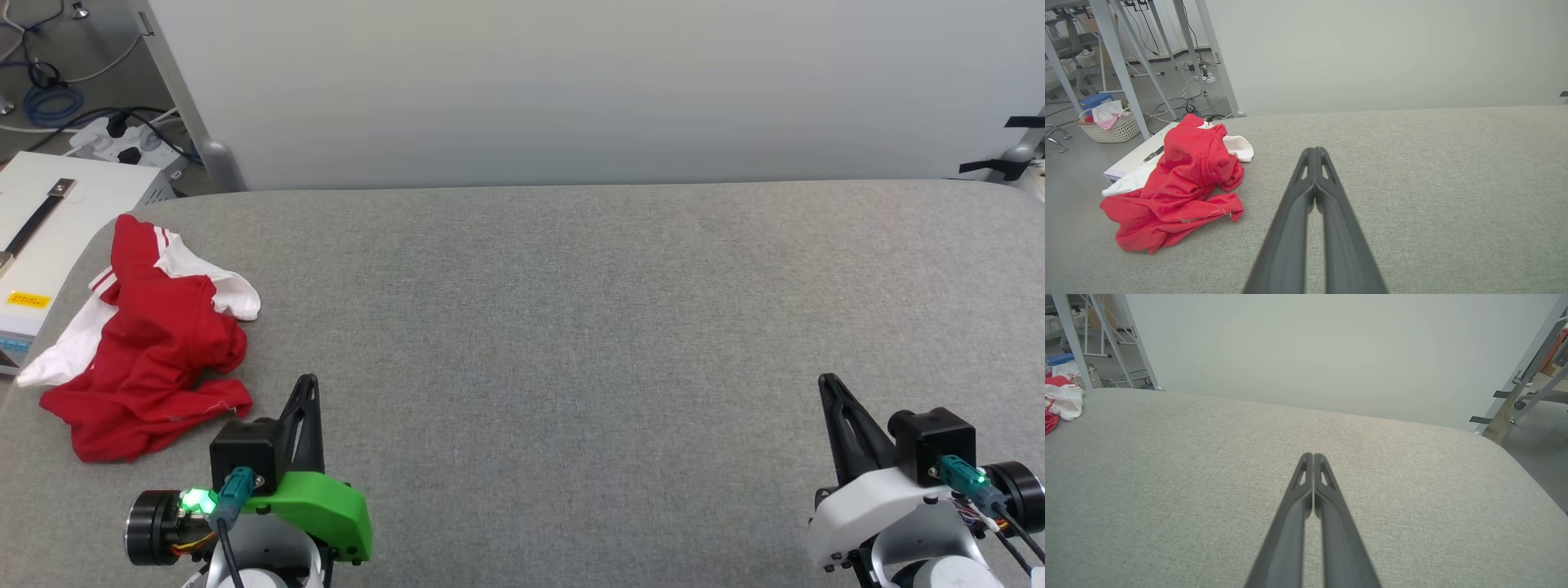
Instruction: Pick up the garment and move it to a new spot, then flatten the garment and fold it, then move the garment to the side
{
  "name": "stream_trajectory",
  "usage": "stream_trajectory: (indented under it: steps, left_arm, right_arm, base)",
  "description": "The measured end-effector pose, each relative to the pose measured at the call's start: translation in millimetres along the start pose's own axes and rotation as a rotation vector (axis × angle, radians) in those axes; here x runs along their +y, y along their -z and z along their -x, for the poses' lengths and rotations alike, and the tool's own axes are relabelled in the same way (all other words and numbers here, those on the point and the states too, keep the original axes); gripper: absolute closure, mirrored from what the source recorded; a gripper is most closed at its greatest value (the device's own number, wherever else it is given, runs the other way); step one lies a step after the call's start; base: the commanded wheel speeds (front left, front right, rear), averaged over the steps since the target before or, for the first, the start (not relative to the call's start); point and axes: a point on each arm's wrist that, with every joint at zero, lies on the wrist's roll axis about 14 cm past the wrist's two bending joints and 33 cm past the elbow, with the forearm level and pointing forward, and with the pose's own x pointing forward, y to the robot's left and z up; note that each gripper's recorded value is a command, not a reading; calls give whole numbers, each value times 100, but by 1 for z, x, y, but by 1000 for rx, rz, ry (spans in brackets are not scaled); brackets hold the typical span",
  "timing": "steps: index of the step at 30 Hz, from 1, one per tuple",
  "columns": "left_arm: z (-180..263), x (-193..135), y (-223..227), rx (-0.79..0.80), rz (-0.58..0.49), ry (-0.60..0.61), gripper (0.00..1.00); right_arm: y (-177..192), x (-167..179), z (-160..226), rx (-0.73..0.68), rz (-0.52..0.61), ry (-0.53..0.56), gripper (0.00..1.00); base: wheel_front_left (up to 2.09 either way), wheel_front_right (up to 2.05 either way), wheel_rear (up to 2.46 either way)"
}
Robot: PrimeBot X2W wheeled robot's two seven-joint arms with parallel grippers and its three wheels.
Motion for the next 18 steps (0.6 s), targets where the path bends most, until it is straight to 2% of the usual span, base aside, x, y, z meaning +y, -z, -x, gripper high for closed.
stream_trajectory:
  steps: [18]
  left_arm:
    - [0, 0, 0, 0, 0, 0, 100]
  right_arm:
    - [0, 0, 0, 0, 0, 0, 100]
  base:
    - [0, 0, 0]
